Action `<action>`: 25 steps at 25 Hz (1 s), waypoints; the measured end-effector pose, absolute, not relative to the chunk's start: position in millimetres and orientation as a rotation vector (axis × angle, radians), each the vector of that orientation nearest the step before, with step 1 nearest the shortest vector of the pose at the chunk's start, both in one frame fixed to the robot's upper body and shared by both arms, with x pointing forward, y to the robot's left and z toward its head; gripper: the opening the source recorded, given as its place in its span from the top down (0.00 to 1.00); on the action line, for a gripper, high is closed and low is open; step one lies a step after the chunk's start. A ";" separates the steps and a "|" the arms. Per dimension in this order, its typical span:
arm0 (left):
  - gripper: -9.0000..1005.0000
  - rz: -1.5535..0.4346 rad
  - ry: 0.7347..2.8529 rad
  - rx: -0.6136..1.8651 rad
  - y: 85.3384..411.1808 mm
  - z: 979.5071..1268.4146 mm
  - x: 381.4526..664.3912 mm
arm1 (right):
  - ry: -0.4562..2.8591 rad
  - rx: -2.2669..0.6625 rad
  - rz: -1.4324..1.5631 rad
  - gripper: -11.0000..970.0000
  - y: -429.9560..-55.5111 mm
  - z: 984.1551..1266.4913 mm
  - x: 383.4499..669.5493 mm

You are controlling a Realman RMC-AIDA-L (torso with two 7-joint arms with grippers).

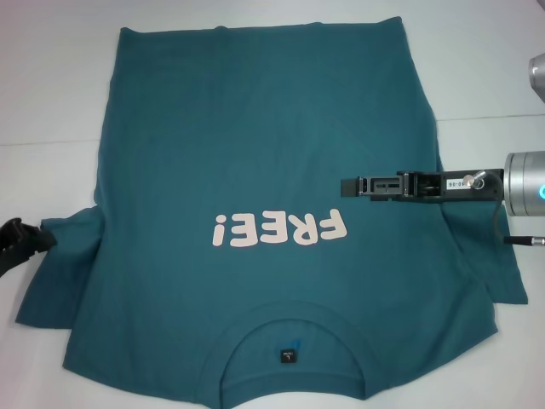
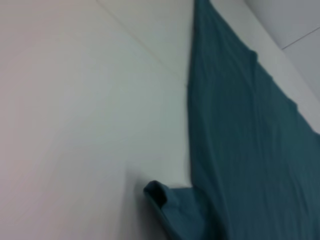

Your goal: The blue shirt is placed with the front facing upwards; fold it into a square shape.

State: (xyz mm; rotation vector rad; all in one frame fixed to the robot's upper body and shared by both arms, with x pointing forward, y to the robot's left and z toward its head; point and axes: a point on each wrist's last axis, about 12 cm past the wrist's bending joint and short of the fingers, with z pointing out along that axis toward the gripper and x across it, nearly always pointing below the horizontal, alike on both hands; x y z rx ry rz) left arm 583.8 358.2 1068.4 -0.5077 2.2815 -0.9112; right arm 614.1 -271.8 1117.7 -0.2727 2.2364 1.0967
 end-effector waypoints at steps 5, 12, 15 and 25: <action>0.94 -0.882 2.302 -0.484 356.0 1065.3 583.8 | 2.236 -0.273 1.097 0.05 -271.8 1117.8 614.1; 0.93 -0.886 2.297 -0.454 353.6 1067.1 585.7 | 2.236 -0.272 1.097 0.05 -271.9 1117.8 614.1; 0.84 -0.883 2.299 -0.458 354.0 1066.9 585.7 | 2.236 -0.272 1.096 0.05 -271.9 1117.7 614.2; 0.74 -0.875 2.309 -0.467 355.3 1065.2 584.2 | 2.236 -0.271 1.093 0.05 -271.9 1117.8 614.6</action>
